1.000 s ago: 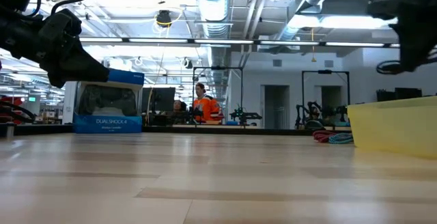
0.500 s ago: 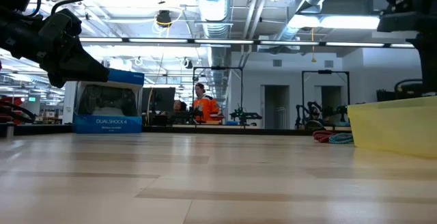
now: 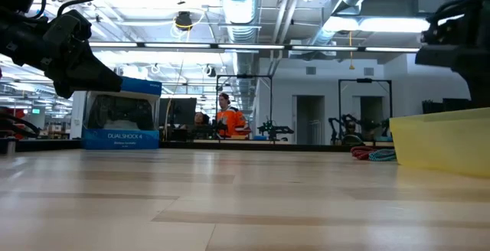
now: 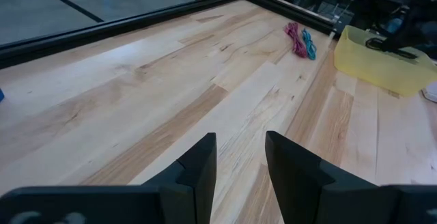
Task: Pick and place USB-C Cables
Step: Put the black charger cable into the yellow bin
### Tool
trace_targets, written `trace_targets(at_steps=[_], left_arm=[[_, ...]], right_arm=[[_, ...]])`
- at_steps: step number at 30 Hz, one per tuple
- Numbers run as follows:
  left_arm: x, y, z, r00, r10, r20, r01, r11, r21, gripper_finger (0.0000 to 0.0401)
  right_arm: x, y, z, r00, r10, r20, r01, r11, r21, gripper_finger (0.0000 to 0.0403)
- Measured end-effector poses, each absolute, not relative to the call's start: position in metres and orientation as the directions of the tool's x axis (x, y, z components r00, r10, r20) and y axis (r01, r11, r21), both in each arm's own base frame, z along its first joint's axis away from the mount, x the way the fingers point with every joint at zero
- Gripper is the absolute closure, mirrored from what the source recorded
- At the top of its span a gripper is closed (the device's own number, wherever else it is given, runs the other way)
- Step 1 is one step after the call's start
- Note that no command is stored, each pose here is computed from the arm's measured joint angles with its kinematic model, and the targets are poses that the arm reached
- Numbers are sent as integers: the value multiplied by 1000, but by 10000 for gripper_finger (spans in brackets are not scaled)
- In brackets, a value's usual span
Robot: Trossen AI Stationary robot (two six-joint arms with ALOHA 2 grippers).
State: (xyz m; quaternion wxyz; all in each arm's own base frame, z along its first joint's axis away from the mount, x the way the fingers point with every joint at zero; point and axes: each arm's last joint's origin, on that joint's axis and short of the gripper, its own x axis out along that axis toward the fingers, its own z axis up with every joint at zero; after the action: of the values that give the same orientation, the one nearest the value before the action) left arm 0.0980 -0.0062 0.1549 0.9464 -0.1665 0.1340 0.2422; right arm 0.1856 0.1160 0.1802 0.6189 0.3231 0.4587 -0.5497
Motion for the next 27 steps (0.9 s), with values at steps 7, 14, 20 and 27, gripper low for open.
trace_targets(at_steps=[7,14,20,27], left_arm=[[98,-6,155,847,414,-334,-503,827,-251,288],[98,-6,155,847,414,-334,-503,827,-251,288],[98,-6,155,847,414,-334,-503,827,-251,288],[98,-6,155,847,414,-334,-503,827,-251,288]], right_arm=[[189,119,170,-94,-363,-927,973,163,-163,387],[193,118,162,-134,-356,-925,971,140,-195,381],[200,115,151,-173,-355,-919,964,131,-232,386],[206,115,138,-204,-347,-916,956,133,-263,375]])
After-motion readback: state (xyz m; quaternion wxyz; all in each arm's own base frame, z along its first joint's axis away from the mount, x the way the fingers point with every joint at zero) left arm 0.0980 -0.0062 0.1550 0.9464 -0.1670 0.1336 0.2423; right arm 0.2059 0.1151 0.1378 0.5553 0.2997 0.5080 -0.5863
